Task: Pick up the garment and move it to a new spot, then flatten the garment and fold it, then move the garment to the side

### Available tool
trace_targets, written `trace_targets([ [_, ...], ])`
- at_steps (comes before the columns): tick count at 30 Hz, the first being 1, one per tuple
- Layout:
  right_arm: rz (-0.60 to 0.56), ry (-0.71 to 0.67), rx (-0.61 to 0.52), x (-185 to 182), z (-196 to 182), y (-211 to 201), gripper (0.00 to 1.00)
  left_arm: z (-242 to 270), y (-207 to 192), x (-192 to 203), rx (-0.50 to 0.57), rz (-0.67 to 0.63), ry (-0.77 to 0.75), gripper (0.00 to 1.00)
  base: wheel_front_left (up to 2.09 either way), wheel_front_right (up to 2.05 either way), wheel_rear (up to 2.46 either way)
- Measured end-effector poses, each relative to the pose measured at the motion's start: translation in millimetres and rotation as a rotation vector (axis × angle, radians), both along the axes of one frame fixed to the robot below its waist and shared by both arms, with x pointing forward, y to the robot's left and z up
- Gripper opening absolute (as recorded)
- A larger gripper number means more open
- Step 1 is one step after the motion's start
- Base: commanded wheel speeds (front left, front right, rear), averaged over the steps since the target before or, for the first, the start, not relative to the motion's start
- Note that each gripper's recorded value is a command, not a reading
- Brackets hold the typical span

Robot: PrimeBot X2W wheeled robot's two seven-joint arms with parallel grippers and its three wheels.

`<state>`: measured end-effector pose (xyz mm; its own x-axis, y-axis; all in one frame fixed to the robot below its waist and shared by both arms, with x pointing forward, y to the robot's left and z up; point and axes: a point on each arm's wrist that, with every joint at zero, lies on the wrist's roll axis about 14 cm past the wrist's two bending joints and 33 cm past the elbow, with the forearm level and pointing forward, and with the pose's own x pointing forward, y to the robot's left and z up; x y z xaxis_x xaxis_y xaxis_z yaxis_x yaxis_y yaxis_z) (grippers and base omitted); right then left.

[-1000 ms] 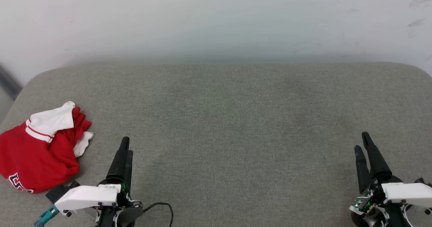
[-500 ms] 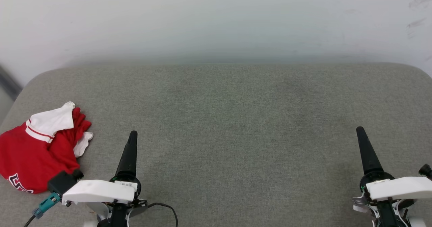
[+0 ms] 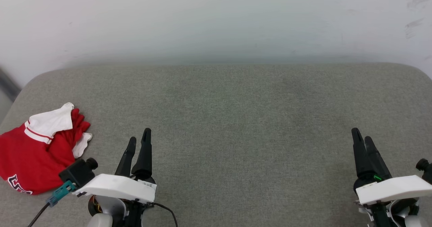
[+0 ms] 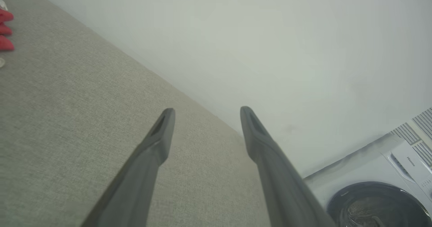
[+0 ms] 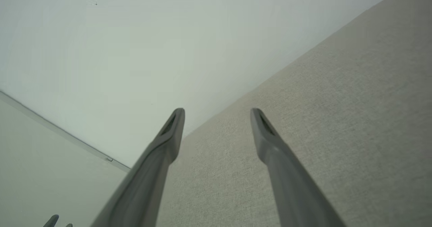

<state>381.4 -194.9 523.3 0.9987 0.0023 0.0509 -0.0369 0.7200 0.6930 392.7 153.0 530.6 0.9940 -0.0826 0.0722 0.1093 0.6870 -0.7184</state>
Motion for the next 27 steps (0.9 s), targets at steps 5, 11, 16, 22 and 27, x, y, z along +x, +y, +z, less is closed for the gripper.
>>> trace_targets([
  [5,0.008,-0.006,-0.099,-1,4,1,1.00,1,-2,0,0.107,0.006,-0.011,1.00,0.00,0.00,0.00],
  [11,0.019,-0.019,-0.196,-2,9,5,1.00,3,0,1,0.212,0.029,-0.022,1.00,0.00,0.00,0.00],
  [16,0.026,-0.025,-0.267,-2,11,7,1.00,4,0,1,0.291,0.038,-0.034,1.00,0.00,0.00,0.00],
  [22,0.031,-0.028,-0.348,-3,12,9,1.00,6,0,0,0.381,0.045,-0.050,1.00,0.00,0.00,0.00],
  [27,0.035,-0.031,-0.414,-3,13,11,1.00,8,-2,1,0.450,0.046,-0.067,1.00,0.00,0.00,0.00],
])
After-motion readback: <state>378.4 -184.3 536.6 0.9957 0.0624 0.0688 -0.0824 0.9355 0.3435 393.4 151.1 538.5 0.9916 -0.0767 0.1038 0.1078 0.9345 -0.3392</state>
